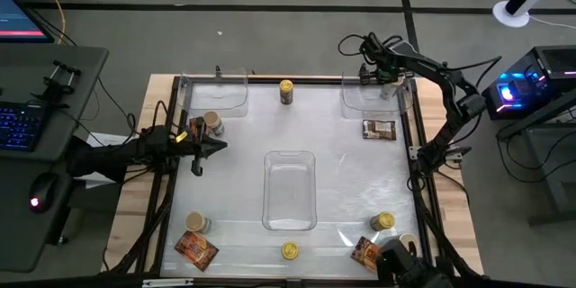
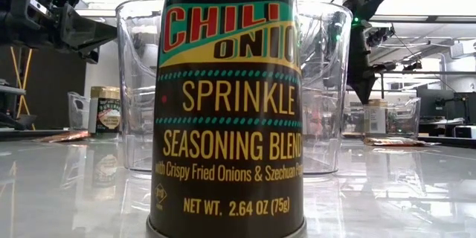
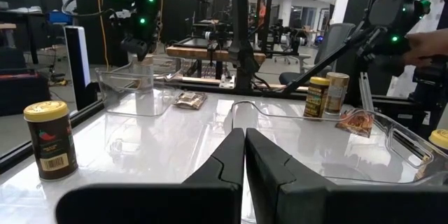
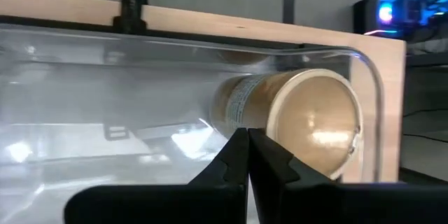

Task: Sort spices by type
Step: Put the top right brown seasoning bottle into the right transparent bin, then put the bottom right brown seasoning bottle into the right transparent bin aligned with the other brown seasoning bottle

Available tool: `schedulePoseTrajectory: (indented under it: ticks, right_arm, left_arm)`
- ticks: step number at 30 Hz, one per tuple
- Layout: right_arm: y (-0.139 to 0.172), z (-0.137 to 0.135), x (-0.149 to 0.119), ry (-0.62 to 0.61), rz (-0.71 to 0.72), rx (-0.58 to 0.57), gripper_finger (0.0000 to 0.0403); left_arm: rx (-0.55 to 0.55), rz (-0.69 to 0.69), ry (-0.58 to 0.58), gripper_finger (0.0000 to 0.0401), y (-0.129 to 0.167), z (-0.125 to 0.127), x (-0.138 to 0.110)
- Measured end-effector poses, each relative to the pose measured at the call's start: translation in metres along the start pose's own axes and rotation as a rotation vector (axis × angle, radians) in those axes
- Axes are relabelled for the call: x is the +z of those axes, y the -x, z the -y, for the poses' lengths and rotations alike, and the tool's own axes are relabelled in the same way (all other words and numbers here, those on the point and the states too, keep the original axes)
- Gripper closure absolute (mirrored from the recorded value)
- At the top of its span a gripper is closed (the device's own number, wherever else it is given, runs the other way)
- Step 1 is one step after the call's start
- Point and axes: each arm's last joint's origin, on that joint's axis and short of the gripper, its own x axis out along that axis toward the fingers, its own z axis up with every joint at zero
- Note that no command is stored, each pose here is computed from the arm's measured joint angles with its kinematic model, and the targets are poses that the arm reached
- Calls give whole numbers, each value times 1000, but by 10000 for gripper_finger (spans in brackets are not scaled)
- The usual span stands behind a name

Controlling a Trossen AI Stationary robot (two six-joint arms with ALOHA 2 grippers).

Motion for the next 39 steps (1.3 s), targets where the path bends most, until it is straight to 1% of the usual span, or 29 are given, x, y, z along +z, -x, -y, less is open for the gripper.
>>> schedulePoseTrajectory:
  ticks: [5,8,10,14,16,17,19,22,24,26,27,29,32,35,39]
  right_arm:
    - [0,3,-3,-5,-8,-60,402]
    - [1,3,-3,-13,-8,-60,402]
    - [7,2,-5,-32,8,-40,402]
    - [30,0,-10,-39,86,72,402]
    - [49,0,-17,-19,110,176,402]
    - [59,0,-22,16,114,243,402]
    - [83,-1,-39,133,115,394,402]
    - [118,-4,-77,300,109,629,402]
    - [138,-4,-106,352,73,770,402]
    - [152,-3,-135,369,23,851,398]
    - [158,-2,-150,378,-1,870,393]
    - [166,2,-178,399,-62,872,376]
    - [174,7,-215,469,-182,830,334]
    - [182,10,-250,562,-292,806,276]
    - [190,13,-289,688,-416,778,187]
  left_arm:
    - [0,0,0,398,0,0,0]
    - [0,0,0,398,0,0,0]
    - [0,0,0,398,0,0,0]
    - [0,0,0,398,0,0,0]
    - [0,0,0,398,0,0,0]
    - [0,0,0,398,0,0,0]
    - [0,0,0,398,0,0,0]
    - [0,0,0,398,0,0,0]
    - [0,0,0,398,0,0,0]
    - [0,0,0,398,0,0,0]
    - [0,0,0,398,0,0,0]
    - [0,0,0,398,0,0,0]
    - [0,0,0,398,0,0,0]
    - [0,0,0,398,0,0,0]
    - [0,0,0,398,0,0,0]
